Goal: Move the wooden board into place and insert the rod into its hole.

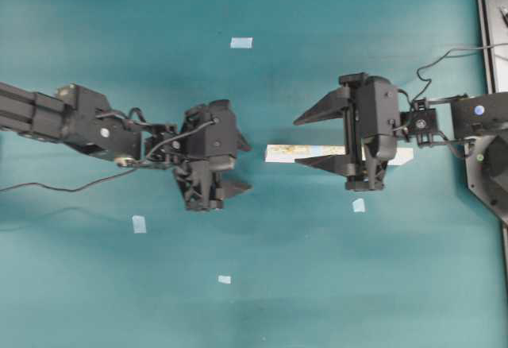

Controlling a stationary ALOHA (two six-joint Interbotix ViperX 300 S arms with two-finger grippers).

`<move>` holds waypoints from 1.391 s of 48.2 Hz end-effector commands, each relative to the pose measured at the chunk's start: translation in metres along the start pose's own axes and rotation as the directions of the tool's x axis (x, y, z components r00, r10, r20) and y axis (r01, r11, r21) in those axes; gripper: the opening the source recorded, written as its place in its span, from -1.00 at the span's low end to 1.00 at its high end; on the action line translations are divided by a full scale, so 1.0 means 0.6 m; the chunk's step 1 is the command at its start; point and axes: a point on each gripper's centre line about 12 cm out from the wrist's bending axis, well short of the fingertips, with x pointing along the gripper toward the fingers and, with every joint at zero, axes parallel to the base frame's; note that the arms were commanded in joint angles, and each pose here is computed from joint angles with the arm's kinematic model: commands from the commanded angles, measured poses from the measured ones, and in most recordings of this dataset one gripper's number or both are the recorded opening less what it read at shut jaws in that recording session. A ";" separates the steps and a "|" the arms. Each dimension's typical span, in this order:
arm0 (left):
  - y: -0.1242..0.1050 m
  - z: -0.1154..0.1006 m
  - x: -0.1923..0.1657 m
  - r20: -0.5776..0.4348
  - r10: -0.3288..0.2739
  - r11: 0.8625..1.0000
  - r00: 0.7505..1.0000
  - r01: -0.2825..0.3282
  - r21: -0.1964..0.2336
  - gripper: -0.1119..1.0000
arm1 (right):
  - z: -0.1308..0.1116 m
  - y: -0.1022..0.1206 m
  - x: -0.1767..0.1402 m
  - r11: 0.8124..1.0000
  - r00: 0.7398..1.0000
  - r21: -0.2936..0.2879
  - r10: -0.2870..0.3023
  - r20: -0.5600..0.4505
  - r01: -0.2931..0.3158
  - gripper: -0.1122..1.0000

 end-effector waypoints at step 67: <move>0.014 0.007 -0.078 0.041 0.013 1.000 0.999 -0.013 -0.009 0.76 | -0.056 -0.001 -0.108 1.000 0.998 -0.007 -0.027 -0.056 0.027 0.65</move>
